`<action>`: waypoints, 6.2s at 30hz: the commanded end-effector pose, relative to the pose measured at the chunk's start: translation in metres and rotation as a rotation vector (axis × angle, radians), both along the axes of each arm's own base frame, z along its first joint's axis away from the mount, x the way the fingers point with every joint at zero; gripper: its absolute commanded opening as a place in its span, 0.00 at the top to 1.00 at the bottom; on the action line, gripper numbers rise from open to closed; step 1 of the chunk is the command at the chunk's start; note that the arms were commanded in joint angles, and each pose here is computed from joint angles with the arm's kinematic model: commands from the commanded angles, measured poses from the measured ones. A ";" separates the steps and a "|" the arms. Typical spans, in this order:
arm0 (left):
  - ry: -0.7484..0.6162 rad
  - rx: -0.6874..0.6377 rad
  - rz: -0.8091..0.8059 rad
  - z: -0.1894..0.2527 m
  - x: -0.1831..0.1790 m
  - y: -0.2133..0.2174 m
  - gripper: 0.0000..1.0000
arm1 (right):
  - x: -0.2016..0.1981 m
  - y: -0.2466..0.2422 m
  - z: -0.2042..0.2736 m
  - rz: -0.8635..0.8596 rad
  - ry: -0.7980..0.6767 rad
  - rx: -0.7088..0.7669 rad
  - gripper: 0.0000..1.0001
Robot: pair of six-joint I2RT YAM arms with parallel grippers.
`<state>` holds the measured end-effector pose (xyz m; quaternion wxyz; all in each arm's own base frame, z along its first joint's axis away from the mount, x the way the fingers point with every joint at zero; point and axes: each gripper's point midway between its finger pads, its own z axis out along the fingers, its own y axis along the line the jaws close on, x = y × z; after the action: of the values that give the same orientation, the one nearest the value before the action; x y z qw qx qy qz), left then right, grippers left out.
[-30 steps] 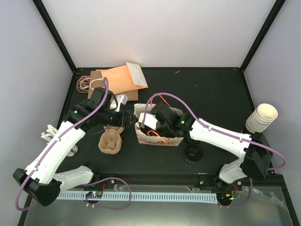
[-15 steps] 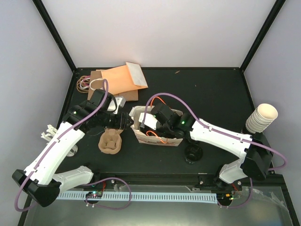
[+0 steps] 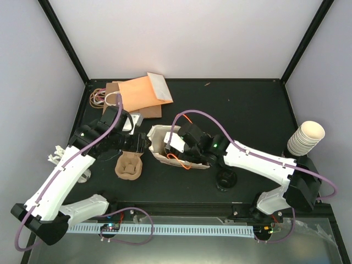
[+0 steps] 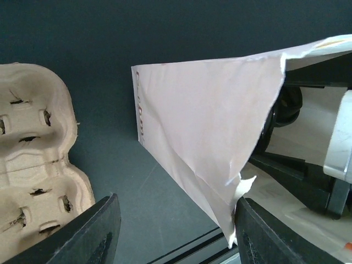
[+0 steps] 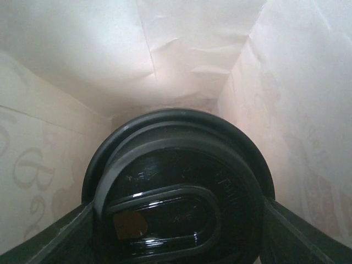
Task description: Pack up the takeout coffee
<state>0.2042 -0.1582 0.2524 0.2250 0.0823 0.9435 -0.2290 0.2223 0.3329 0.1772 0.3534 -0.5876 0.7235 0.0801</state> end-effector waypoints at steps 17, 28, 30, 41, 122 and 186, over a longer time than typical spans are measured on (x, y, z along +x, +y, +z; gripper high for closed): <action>-0.151 -0.176 -0.014 0.060 0.020 -0.011 0.19 | -0.030 0.013 0.007 0.013 -0.104 0.055 0.57; -0.118 -0.172 -0.037 0.004 0.081 -0.024 0.02 | -0.063 0.020 0.004 0.084 -0.209 0.016 0.59; -0.078 -0.179 -0.072 -0.010 0.087 -0.033 0.01 | -0.065 0.020 -0.002 0.080 -0.230 -0.007 0.59; 0.098 -0.201 -0.155 -0.077 0.126 -0.067 0.03 | -0.070 0.017 -0.018 0.082 -0.335 -0.103 0.59; 0.621 -0.300 -0.405 -0.158 0.024 -0.115 0.41 | -0.056 0.010 -0.102 0.092 -0.503 -0.485 0.65; 0.603 -0.315 -0.399 -0.140 0.037 -0.119 0.29 | -0.049 -0.014 -0.021 -0.020 -0.475 -0.354 0.69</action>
<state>0.2641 -0.2760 0.1086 -0.0366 0.1753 0.8894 -0.4207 0.1544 0.3331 0.1280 0.3877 -0.6722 0.6069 -0.1716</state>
